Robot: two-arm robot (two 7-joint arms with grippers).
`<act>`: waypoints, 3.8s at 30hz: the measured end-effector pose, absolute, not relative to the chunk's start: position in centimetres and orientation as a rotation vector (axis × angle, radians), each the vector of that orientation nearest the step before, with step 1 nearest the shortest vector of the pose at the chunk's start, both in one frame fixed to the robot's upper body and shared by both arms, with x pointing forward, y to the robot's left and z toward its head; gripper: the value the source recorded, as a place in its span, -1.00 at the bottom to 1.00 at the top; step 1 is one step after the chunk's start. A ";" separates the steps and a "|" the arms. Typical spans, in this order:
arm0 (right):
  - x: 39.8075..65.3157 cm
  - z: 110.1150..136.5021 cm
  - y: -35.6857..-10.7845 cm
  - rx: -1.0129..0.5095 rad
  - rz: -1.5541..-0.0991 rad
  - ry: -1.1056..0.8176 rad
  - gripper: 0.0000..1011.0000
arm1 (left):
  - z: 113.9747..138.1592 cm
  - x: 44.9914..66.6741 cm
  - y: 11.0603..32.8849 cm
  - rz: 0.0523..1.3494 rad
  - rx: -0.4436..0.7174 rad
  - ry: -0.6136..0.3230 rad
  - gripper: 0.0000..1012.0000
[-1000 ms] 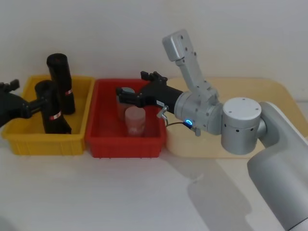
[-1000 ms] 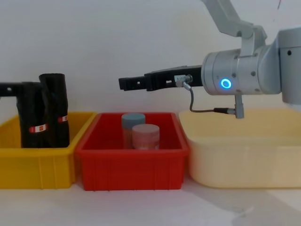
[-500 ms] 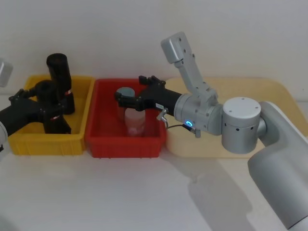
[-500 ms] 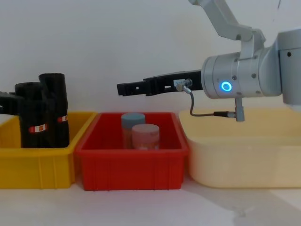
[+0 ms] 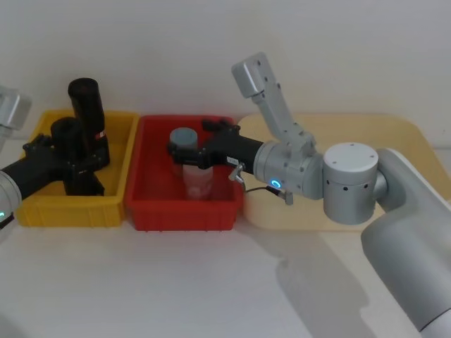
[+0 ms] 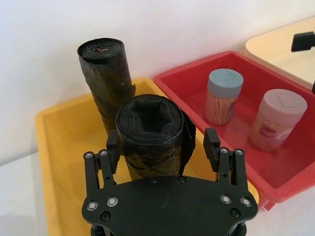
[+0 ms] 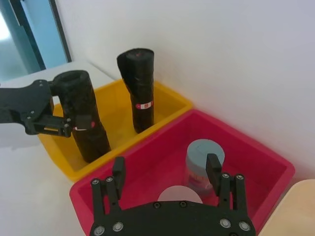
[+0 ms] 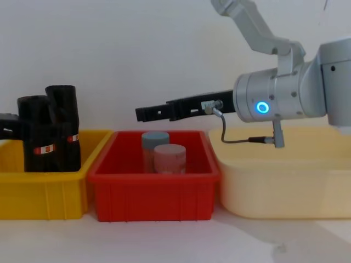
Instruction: Pick up the garbage bag with the one hand and transfer it to the other hand.
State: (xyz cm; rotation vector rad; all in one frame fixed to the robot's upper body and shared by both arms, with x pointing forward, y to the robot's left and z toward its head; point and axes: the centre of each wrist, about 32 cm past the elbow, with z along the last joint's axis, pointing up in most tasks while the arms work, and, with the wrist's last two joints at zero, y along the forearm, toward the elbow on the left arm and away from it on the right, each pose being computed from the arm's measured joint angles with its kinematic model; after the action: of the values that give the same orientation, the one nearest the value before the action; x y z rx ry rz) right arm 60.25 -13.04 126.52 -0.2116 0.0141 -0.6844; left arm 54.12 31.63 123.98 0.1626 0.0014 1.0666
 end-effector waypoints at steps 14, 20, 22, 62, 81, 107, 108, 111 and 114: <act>61.5 125.2 -12.6 -0.278 -0.658 0.056 0.98 | 123.8 54.4 31.4 1.063 0.170 0.002 0.98; 62.0 124.9 -12.6 -0.305 -0.656 0.059 0.98 | 123.8 54.5 31.4 1.063 0.171 0.002 0.98; 62.1 124.9 -12.6 -0.311 -0.655 0.059 0.98 | 123.8 54.5 31.4 1.063 0.171 0.002 0.98; 63.2 124.2 -13.3 -0.416 -0.630 0.070 0.34 | 123.7 54.5 31.3 1.063 0.173 0.002 0.24; 63.2 124.2 -13.3 -0.420 -0.627 0.070 0.31 | 123.7 54.5 31.3 1.063 0.173 0.003 -0.25; 61.9 127.7 -14.3 -0.329 -0.617 -0.048 0.31 | 127.2 53.7 30.0 1.057 0.111 -0.099 -0.30; 61.7 128.2 -14.5 -0.320 -0.624 -0.064 0.31 | 127.7 53.7 29.9 1.054 0.102 -0.109 -0.30; 61.3 129.3 -15.3 -0.305 -0.648 -0.095 0.31 | 128.8 53.8 29.5 1.041 0.081 -0.129 -0.30; 60.7 130.3 -16.1 -0.294 -0.674 -0.122 0.31 | 129.7 54.0 29.1 1.022 0.063 -0.144 -0.30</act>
State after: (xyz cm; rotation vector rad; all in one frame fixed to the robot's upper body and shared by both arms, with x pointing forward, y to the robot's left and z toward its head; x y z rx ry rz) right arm 60.74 -16.06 130.30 -0.2945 -0.1217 -0.6745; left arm 54.00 29.07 129.75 0.0631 -0.1436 1.0222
